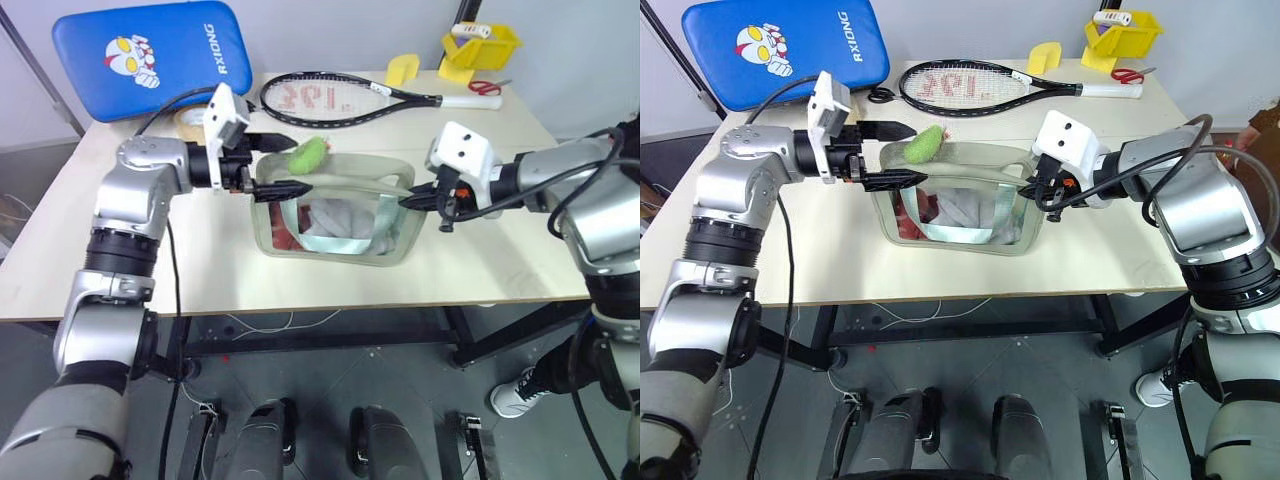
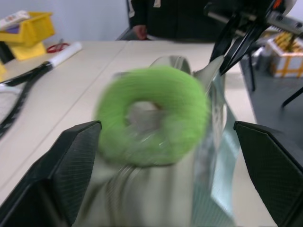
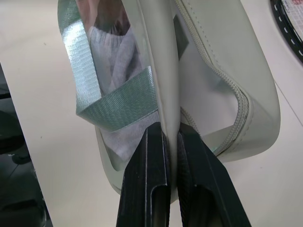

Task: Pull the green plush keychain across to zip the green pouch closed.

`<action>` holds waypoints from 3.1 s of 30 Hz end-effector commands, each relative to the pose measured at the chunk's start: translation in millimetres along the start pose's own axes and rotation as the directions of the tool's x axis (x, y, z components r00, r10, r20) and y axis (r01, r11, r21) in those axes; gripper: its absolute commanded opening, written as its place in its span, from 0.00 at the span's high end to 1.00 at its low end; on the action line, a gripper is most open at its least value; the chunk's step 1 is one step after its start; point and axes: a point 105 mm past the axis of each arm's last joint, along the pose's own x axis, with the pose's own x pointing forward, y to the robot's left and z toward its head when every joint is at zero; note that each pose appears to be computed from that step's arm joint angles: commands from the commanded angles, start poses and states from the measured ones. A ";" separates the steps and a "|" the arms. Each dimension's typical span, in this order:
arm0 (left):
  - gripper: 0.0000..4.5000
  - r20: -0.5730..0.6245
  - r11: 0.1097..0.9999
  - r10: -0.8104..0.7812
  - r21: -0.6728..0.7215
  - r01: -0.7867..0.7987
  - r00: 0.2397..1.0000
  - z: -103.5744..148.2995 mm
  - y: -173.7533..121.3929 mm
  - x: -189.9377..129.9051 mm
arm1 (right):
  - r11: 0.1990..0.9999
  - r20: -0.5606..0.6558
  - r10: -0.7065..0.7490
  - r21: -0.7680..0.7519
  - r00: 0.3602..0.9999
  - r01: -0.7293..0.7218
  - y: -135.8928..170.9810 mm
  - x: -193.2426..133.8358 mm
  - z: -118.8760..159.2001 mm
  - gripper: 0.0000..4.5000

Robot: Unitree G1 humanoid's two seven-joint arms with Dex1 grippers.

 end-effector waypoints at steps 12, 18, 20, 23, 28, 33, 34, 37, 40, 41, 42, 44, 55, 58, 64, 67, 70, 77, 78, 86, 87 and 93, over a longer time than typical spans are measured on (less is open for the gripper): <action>0.42 -0.116 1.000 0.010 0.007 -0.009 0.993 -27.6 -17.6 -31.2 | 0.999 0.069 -0.033 -0.039 0.997 0.035 -4.9 -6.7 18.7 1.00; 1.00 -0.114 0.999 0.043 0.025 -0.040 0.993 -31.5 -14.0 -27.0 | 0.999 0.069 -0.036 -0.035 0.997 0.039 -5.5 -8.5 18.9 0.92; 1.00 -0.122 0.997 0.067 0.038 -0.062 0.990 -31.7 -10.2 -26.7 | 1.000 0.108 -0.011 -0.027 0.994 0.014 -1.5 -14.5 26.7 0.75; 1.00 -0.120 0.997 0.071 0.040 -0.067 0.990 -30.9 -9.8 -25.1 | 1.000 0.230 -0.009 -0.020 0.973 0.014 -2.0 -23.7 52.6 0.49; 1.00 -0.108 0.997 0.067 0.032 -0.064 0.992 -29.9 -11.8 -21.9 | 0.992 0.335 0.097 -0.106 0.937 -0.065 22.0 -1.8 93.6 0.01; 1.00 -0.109 0.998 0.064 0.031 -0.061 0.992 -29.4 -13.9 -21.2 | 0.991 0.308 0.095 -0.117 0.947 -0.061 25.5 38.6 104.7 0.01; 1.00 -0.111 0.997 0.067 0.030 -0.064 0.992 -29.5 -13.7 -21.2 | 0.991 0.291 0.095 -0.117 0.952 -0.063 26.1 45.5 104.6 0.01; 1.00 -0.112 0.997 0.071 0.028 -0.068 0.991 -29.0 -14.0 -22.1 | 0.995 0.244 0.058 -0.089 0.968 -0.038 19.7 59.4 102.5 0.12; 1.00 -0.115 0.997 0.079 0.026 -0.077 0.990 -29.3 -14.0 -23.5 | 0.999 0.255 0.029 -0.042 0.967 -0.019 11.5 54.5 103.4 0.40; 1.00 -0.118 0.997 0.080 0.026 -0.078 0.990 -29.9 -14.3 -24.2 | 0.999 0.255 0.017 -0.033 0.967 -0.009 8.7 52.1 102.6 0.53; 1.00 -0.120 0.997 0.082 0.024 -0.079 0.989 -30.6 -14.5 -24.8 | 1.000 0.257 -0.003 -0.008 0.966 0.006 4.3 49.2 101.9 0.65; 1.00 -0.122 0.996 0.085 0.022 -0.083 0.989 -31.2 -14.5 -25.4 | 1.000 0.268 -0.012 0.019 0.963 0.007 1.0 42.9 101.9 0.86; 1.00 -0.119 0.989 0.148 0.021 -0.147 0.982 -32.4 -7.1 -31.0 | 0.933 0.037 -0.328 0.169 0.944 0.318 -59.4 -20.5 19.2 0.99; 1.00 -0.125 0.986 0.169 0.017 -0.168 0.978 -33.5 -6.0 -36.4 | 0.862 -0.181 -0.482 0.079 0.857 0.501 -81.9 -57.6 -37.0 0.99; 1.00 -0.130 0.981 0.191 0.001 -0.193 0.973 -35.5 -7.9 -42.0 | 0.772 -0.317 -0.597 0.025 0.737 0.635 -94.2 -91.9 -82.1 0.99; 1.00 -0.128 0.980 0.199 -0.003 -0.201 0.972 -34.2 -8.5 -42.8 | 0.813 -0.334 -0.544 0.018 0.770 0.582 -77.6 -74.0 -94.9 0.99; 1.00 -0.129 0.978 0.206 -0.008 -0.208 0.970 -33.9 -9.3 -44.3 | 0.880 -0.287 -0.424 0.096 0.859 0.466 -46.2 -40.1 -95.5 0.99; 1.00 -0.127 0.977 0.206 -0.019 -0.210 0.970 -34.1 -11.7 -43.2 | 0.938 -0.272 -0.270 0.144 0.924 0.316 1.7 5.7 -105.3 0.99; 1.00 -0.127 0.978 0.206 -0.019 -0.210 0.970 -34.1 -11.8 -42.9 | 0.938 -0.280 -0.266 0.144 0.923 0.314 4.0 8.0 -108.3 0.99; 1.00 -0.116 0.978 0.203 -0.018 -0.207 0.972 -31.8 -11.4 -40.0 | 0.899 -0.279 -0.344 0.179 0.896 0.401 -18.1 -1.9 -107.9 0.92; 1.00 -0.115 0.979 0.200 -0.018 -0.203 0.973 -31.6 -12.0 -39.4 | 0.890 -0.245 -0.352 0.213 0.904 0.404 -22.2 -5.2 -99.4 0.83; 1.00 -0.098 0.984 0.171 -0.022 -0.174 0.980 -27.9 -17.5 -36.0 | 0.863 -0.058 -0.395 0.318 0.917 0.392 -39.5 -37.7 -55.1 0.18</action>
